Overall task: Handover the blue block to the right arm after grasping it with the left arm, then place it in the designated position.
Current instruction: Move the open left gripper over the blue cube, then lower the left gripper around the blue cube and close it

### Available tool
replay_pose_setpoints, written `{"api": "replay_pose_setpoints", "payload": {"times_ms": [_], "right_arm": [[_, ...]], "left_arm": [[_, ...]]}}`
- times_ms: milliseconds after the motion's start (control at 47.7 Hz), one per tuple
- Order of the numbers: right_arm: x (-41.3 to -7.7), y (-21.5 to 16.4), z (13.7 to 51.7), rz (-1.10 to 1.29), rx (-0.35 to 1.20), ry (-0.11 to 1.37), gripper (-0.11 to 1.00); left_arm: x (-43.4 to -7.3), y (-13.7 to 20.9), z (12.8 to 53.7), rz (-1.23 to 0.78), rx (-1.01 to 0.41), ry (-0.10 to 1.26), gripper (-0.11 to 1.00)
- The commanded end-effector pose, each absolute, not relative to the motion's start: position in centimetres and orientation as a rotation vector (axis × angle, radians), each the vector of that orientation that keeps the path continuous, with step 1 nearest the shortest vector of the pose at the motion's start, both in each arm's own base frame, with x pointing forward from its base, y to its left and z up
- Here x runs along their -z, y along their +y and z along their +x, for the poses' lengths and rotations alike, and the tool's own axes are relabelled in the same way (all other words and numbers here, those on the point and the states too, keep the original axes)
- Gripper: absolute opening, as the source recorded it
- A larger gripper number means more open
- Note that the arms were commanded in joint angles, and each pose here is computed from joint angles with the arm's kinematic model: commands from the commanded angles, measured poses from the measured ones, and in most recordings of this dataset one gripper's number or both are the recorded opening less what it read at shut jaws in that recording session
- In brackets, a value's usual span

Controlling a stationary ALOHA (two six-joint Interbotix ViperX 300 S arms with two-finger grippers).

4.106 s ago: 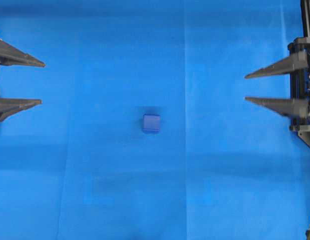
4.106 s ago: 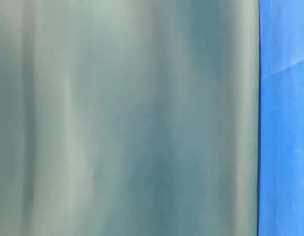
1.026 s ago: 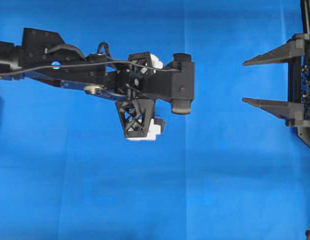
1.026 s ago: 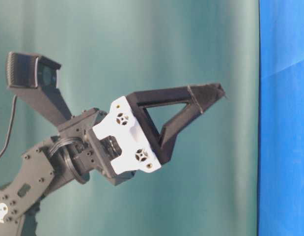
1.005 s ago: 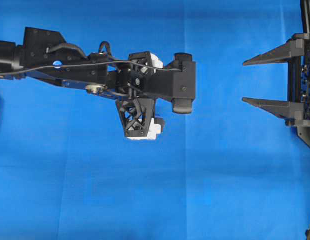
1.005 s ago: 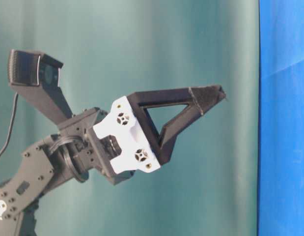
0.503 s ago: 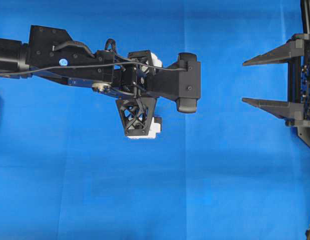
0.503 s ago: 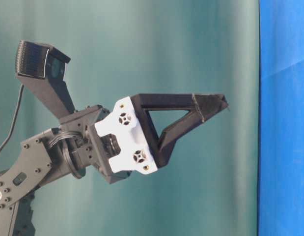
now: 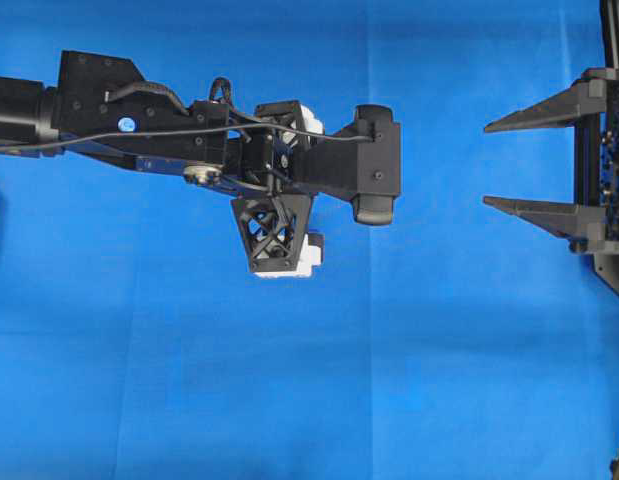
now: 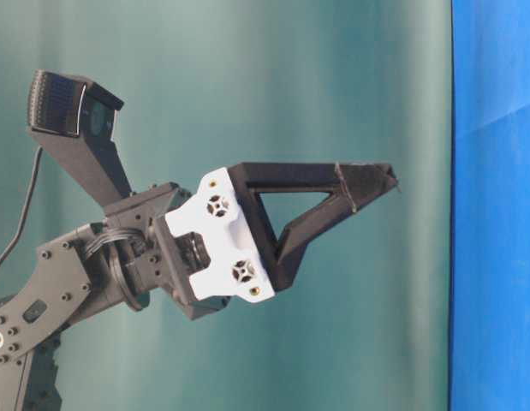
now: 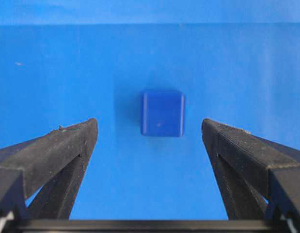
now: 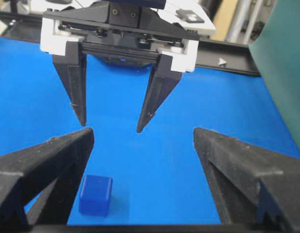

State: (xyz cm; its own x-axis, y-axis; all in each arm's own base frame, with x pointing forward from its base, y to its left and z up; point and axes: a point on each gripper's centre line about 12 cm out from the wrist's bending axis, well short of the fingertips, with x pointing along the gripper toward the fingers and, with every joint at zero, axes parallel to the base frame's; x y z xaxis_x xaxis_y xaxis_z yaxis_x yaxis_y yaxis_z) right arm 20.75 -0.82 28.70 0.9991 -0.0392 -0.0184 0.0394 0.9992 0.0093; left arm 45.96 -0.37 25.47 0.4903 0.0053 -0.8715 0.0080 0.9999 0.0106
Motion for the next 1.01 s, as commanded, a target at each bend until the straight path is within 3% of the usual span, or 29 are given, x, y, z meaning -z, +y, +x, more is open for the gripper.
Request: {"api": "replay_pose_setpoints", "payload": {"times_ms": [0,670,984], "right_arm": [[-29.7,-0.9,21.0,0.012,0.043,-0.006,0.97],[-29.7,-0.9,21.0,0.014,0.043,-0.005,0.97],[-29.4,-0.9,21.2,0.012,0.043,0.007,0.97]], "left_arm": [[-27.0,-0.2,46.0,0.013,-0.002,1.017,0.92],[-26.3,-0.4,46.4,0.015,0.001,1.020,0.92],[-24.1,-0.9,46.5,0.020,0.013,0.968,0.92]]}}
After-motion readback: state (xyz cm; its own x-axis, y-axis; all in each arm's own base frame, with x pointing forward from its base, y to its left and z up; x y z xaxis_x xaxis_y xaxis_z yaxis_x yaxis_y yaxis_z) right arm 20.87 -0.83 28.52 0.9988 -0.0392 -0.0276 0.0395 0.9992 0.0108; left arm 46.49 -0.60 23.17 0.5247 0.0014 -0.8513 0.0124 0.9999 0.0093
